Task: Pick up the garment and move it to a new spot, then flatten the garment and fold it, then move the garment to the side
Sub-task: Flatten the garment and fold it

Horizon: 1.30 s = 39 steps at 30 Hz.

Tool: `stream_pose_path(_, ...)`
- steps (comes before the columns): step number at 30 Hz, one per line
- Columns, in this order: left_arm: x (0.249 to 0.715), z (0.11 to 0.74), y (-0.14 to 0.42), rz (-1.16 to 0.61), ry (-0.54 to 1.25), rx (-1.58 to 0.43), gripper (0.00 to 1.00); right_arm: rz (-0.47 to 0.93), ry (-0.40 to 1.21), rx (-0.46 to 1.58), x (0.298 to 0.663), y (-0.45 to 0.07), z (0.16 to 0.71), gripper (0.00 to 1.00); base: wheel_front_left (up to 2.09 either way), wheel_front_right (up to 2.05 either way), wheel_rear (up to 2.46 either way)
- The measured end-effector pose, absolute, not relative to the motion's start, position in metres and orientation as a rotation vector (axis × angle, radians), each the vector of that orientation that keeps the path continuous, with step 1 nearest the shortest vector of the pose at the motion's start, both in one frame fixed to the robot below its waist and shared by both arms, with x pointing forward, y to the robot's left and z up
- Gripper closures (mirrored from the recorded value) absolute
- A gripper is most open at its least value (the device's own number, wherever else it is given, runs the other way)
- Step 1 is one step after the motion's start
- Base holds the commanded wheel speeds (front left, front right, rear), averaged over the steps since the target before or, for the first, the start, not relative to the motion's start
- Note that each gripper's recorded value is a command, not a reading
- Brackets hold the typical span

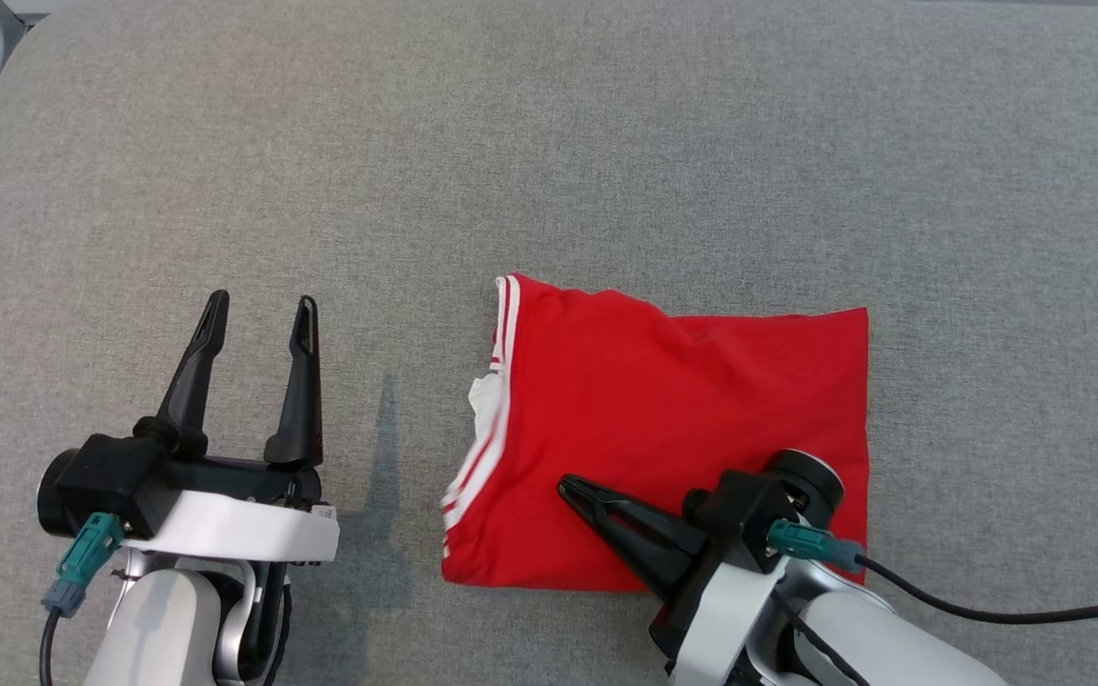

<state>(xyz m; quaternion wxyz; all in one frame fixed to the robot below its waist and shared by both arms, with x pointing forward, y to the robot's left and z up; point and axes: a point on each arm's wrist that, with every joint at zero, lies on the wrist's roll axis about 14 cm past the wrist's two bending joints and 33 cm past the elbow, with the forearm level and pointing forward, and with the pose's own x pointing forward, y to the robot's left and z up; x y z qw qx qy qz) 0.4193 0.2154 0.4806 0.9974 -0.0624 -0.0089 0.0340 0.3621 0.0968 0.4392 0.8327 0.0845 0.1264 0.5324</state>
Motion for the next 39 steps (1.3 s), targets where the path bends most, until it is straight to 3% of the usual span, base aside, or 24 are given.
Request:
stream_pose_path(5,0.420,0.482,0.217,0.073,-0.023,-0.124,0.00,1.053,0.225,0.250,0.381,0.085,0.449,1.00,0.00,0.00,0.00)
stream_pose_path(15,0.425,0.492,0.209,0.041,-0.057,-0.114,0.00,0.644,0.045,0.297,0.454,-0.017,0.481,1.00,0.00,0.00,0.00)
stream_pose_path(16,0.426,0.494,0.207,0.035,-0.061,-0.114,0.00,0.597,0.030,0.292,0.460,-0.032,0.483,0.85,0.00,0.00,0.00)
stream_pose_path(17,0.426,0.495,0.206,0.032,-0.065,-0.114,0.00,0.550,0.013,0.284,0.464,-0.047,0.487,0.60,0.00,0.00,0.00)
stream_pose_path(18,0.426,0.497,0.204,0.025,-0.070,-0.115,0.00,0.508,-0.001,0.276,0.466,-0.061,0.490,0.11,0.00,0.00,0.00)
stream_pose_path(19,0.426,0.498,0.203,0.020,-0.074,-0.116,0.00,0.466,-0.013,0.270,0.468,-0.074,0.492,0.00,0.00,0.00,0.00)
stream_pose_path(29,0.413,0.512,0.194,-0.014,-0.088,-0.115,0.00,0.253,-0.023,0.208,0.443,-0.146,0.507,0.00,0.00,0.00,0.00)
stream_pose_path(39,0.385,0.526,0.188,-0.040,-0.092,-0.104,0.00,0.178,-0.014,0.177,0.397,-0.172,0.523,0.00,0.00,0.00,0.00)
